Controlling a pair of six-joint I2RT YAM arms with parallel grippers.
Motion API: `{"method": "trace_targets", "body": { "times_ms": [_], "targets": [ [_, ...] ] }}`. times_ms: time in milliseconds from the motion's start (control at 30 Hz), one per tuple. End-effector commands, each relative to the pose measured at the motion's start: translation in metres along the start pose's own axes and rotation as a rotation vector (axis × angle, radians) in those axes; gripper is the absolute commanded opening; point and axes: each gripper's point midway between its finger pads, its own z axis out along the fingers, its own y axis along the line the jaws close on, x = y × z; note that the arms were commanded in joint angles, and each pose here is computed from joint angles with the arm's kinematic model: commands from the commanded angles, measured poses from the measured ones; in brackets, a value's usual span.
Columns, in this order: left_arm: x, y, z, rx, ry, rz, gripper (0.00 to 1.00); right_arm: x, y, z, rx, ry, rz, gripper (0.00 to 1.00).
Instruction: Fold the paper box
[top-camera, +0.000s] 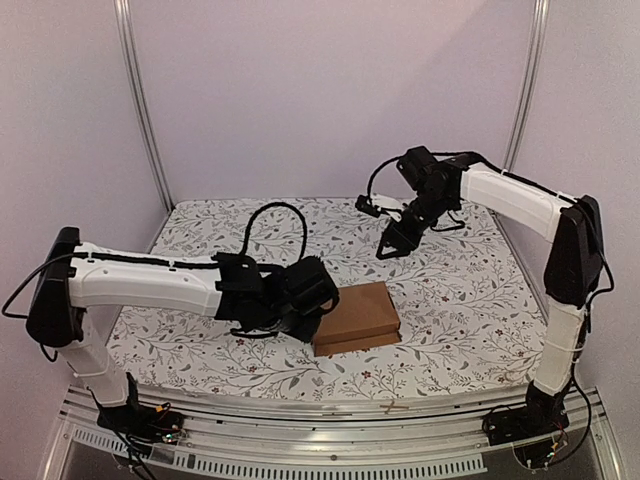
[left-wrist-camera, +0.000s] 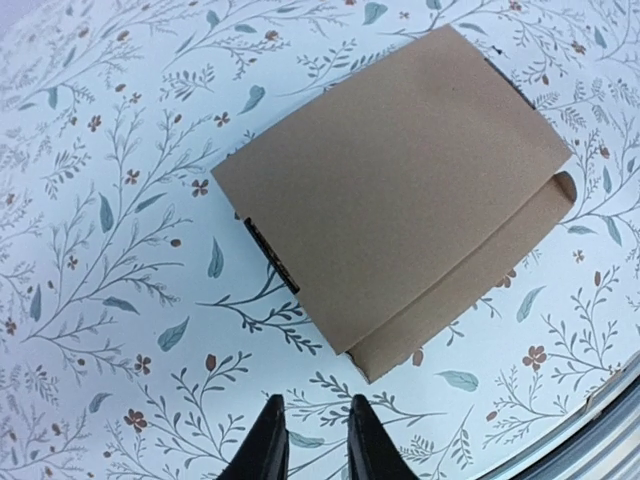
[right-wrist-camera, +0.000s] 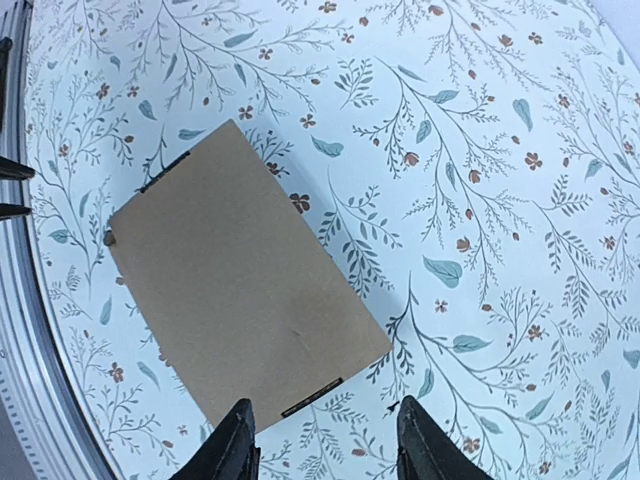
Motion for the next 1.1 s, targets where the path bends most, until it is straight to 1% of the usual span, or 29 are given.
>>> {"method": "trace_targets", "body": {
  "times_ms": [0, 67, 133, 333, 433, 533, 600, 767, 900, 1067],
  "targets": [
    [0.042, 0.004, 0.005, -0.051, -0.004, -0.154, 0.27, 0.0, -0.011, 0.057, -0.107, 0.041, -0.007, 0.49],
    [0.049, -0.007, -0.002, -0.047, -0.053, -0.177, 0.29, -0.001, -0.015, 0.075, -0.135, 0.047, 0.002, 0.51],
    [0.055, -0.017, -0.004, -0.037, -0.076, -0.187, 0.3, -0.001, -0.017, 0.087, -0.155, 0.051, 0.01, 0.54],
    [0.073, -0.03, 0.019, -0.053, -0.041, -0.195, 0.34, 0.01, -0.005, 0.109, -0.267, 0.07, 0.037, 0.59],
    [0.068, -0.03, 0.024, -0.064, -0.062, -0.209, 0.4, 0.025, 0.003, 0.117, -0.32, 0.115, 0.05, 0.6],
    [0.057, -0.02, 0.03, -0.068, -0.065, -0.264, 0.48, 0.04, 0.012, 0.121, -0.365, 0.155, 0.062, 0.6],
    [0.054, -0.012, 0.039, -0.053, -0.04, -0.312, 0.5, 0.05, 0.017, 0.119, -0.385, 0.178, 0.071, 0.59],
    [0.046, 0.007, 0.063, -0.026, 0.001, -0.395, 0.51, 0.077, 0.033, 0.109, -0.417, 0.228, 0.098, 0.59],
    [0.035, 0.005, 0.077, 0.009, 0.014, -0.372, 0.51, 0.097, 0.051, 0.096, -0.446, 0.266, 0.162, 0.62],
    [0.02, -0.012, 0.097, 0.043, 0.048, -0.289, 0.49, 0.116, 0.073, 0.079, -0.474, 0.296, 0.246, 0.64]
  ]
}}
